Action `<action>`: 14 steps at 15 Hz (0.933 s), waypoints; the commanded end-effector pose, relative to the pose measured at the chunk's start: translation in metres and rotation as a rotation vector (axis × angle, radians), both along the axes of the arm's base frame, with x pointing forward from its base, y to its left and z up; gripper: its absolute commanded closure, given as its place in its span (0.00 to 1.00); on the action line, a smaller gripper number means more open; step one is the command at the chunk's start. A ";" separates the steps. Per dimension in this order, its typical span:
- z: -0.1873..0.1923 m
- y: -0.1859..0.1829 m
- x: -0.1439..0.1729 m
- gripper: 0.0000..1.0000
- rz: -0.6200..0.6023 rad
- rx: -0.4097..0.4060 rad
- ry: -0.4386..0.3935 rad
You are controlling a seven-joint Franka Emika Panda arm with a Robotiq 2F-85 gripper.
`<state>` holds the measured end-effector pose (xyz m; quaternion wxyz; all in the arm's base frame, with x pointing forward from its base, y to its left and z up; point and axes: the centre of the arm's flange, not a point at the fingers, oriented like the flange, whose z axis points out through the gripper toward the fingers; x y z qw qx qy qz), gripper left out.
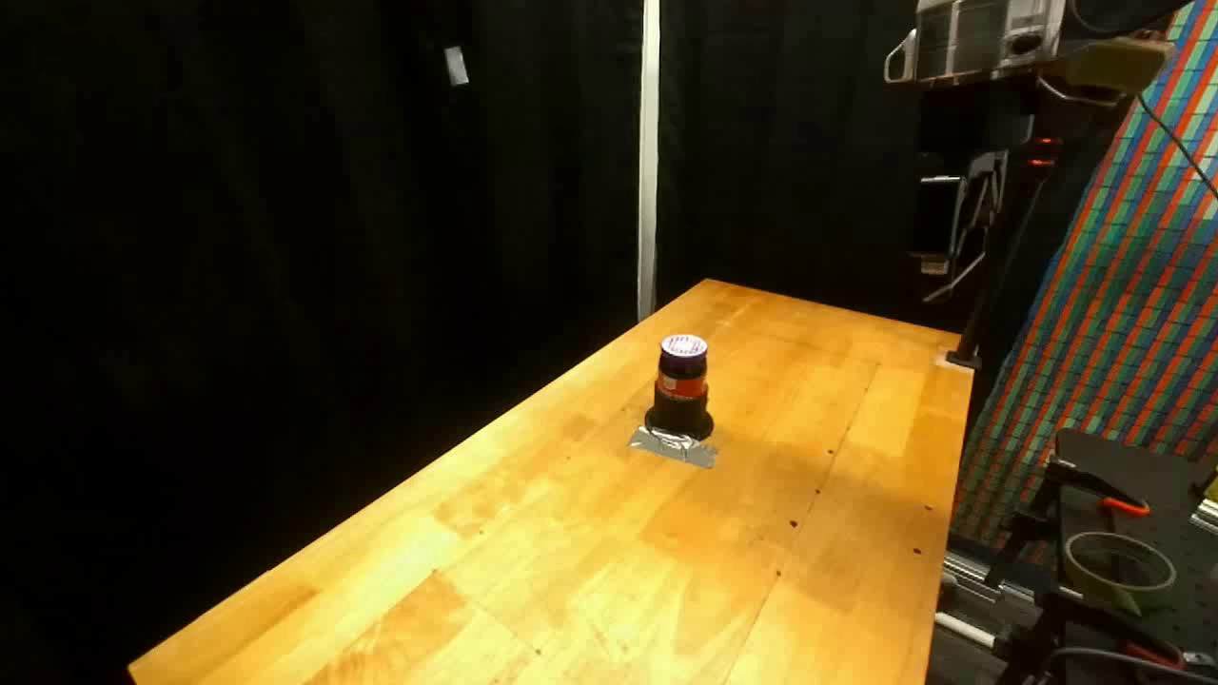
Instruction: Put the elastic around the bottle
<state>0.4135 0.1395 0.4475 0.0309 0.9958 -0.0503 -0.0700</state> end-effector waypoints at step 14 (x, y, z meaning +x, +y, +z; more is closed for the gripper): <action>-0.019 0.029 0.120 0.00 -0.049 -0.009 -0.293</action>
